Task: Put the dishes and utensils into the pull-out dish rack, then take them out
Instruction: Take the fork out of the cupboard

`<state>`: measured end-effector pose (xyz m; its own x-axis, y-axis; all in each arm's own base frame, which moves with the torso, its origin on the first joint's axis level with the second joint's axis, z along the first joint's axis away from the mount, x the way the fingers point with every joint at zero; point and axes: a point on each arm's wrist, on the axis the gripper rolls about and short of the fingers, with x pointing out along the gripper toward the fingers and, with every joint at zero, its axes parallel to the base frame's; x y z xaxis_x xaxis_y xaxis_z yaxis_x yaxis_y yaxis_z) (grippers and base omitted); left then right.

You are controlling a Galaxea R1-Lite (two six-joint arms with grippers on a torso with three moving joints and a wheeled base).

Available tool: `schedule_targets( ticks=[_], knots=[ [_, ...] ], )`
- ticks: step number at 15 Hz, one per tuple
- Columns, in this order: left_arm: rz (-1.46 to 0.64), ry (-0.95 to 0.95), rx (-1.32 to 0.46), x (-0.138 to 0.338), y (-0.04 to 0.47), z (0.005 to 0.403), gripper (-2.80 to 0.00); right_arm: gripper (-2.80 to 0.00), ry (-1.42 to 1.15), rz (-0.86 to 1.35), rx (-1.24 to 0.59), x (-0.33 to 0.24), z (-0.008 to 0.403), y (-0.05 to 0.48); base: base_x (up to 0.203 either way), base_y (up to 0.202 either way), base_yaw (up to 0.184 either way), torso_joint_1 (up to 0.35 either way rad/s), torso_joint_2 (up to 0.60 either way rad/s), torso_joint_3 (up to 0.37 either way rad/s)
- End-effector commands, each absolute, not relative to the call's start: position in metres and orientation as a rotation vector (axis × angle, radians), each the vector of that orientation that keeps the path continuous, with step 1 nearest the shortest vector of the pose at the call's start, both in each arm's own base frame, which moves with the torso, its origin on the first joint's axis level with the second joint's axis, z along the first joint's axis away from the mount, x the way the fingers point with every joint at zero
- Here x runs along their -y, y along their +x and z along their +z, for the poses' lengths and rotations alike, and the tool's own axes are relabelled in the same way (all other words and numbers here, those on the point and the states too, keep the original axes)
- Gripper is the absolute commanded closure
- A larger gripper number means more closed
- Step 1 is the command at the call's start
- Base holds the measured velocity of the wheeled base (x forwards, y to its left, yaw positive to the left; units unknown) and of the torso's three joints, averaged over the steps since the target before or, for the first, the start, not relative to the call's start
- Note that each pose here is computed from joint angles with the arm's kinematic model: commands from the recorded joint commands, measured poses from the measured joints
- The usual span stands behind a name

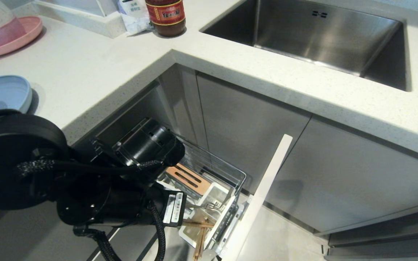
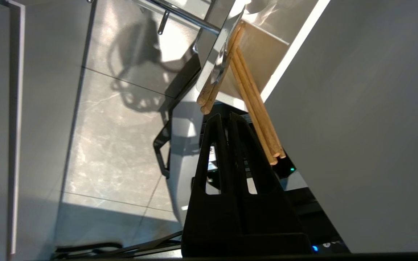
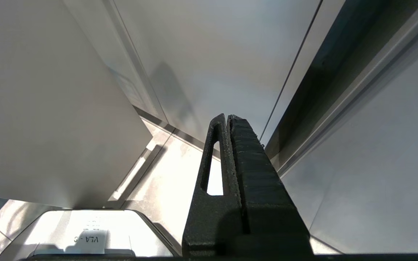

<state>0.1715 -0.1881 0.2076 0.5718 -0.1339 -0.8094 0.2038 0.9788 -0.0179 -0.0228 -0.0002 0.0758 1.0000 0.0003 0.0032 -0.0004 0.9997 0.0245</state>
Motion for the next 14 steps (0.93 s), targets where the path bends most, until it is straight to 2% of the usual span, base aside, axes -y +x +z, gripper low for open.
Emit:
schedule_targets(
  ticks=[1, 8, 9, 14],
  knots=[
    [-0.179, 0.097, -0.941, 0.189, 0.172, 0.203, 0.0, 0.0, 0.025, 0.001, 0.005, 0.0, 0.075, -0.023, 0.0, 0.0, 0.0, 0.0, 0.0, 0.0],
    [-0.14, 0.127, -0.939, 0.196, 0.178, 0.192, 0.0, 0.0, 0.025, 0.0, 0.005, 0.0, 0.075, -0.023, 0.0, 0.0, 0.0, 0.0, 0.0, 0.0],
    [-0.137, 0.13, -0.929, 0.197, 0.178, 0.191, -2.8, 0.0, 0.025, 0.001, 0.006, 0.0, 0.075, -0.023, 0.0, 0.0, 0.0, 0.0, 0.0, 0.0],
    [-0.128, 0.128, -0.91, 0.197, 0.178, 0.192, -2.8, 0.0, 0.025, 0.002, 0.006, 0.0, 0.075, -0.023, 0.0, 0.0, 0.0, 0.0, 0.0, 0.0]
  ],
)
